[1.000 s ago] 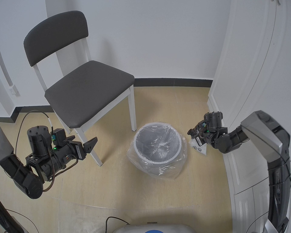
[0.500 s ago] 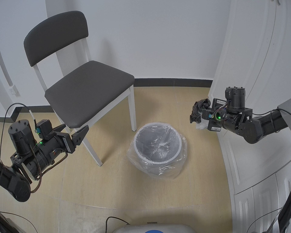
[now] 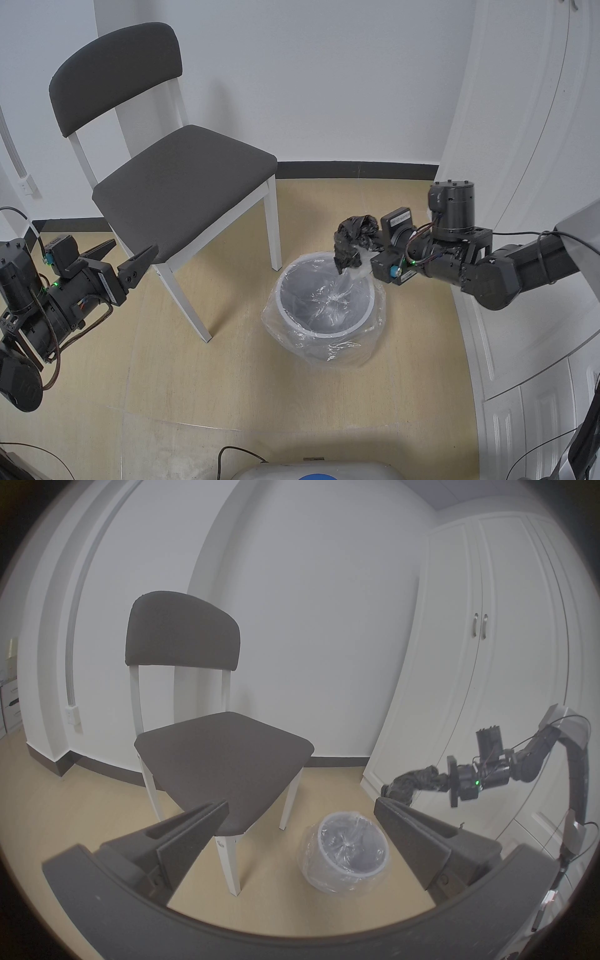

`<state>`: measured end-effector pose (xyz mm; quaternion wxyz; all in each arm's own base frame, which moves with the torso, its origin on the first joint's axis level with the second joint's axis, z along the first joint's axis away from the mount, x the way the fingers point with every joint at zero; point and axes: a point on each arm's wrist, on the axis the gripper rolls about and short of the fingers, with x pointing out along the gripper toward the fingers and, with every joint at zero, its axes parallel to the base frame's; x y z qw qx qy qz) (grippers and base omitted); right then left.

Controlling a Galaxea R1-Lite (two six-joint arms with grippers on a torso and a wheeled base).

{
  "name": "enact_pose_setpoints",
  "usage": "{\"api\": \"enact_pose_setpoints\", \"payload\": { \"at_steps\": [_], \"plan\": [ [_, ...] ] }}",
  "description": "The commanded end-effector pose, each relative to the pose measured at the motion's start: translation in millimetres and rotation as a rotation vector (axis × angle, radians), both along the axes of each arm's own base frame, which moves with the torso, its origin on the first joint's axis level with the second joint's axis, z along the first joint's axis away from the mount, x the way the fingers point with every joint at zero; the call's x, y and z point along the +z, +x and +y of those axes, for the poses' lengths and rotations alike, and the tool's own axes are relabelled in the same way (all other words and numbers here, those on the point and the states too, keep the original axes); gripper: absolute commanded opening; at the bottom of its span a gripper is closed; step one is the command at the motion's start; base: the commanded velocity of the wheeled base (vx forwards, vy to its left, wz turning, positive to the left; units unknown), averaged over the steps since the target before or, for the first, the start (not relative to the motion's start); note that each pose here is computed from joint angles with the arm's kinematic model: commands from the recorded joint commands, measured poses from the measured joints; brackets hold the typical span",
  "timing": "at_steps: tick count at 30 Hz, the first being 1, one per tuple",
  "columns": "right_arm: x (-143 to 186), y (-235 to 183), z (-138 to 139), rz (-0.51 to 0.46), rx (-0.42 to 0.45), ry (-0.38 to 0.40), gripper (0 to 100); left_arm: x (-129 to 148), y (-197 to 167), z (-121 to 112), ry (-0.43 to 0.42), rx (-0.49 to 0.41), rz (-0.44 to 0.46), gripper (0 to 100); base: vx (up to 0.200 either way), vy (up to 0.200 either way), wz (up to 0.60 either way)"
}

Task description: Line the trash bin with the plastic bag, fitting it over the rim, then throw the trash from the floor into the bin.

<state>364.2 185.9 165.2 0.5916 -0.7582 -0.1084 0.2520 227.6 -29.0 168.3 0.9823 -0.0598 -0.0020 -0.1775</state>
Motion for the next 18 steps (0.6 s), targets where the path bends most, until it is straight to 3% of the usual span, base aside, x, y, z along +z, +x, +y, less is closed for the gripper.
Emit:
{"api": "enact_pose_setpoints", "payload": {
  "at_steps": [1,18],
  "plan": [
    [-39,10,28,0.068,0.053,-0.034,0,7,-5,4,-0.003,0.008,-0.03,100,0.0,0.0,0.0],
    [-115,49,51,0.123,0.083,-0.011,0,3,-2,4,-0.002,0.005,-0.014,100,0.0,0.0,0.0]
  ]
}}
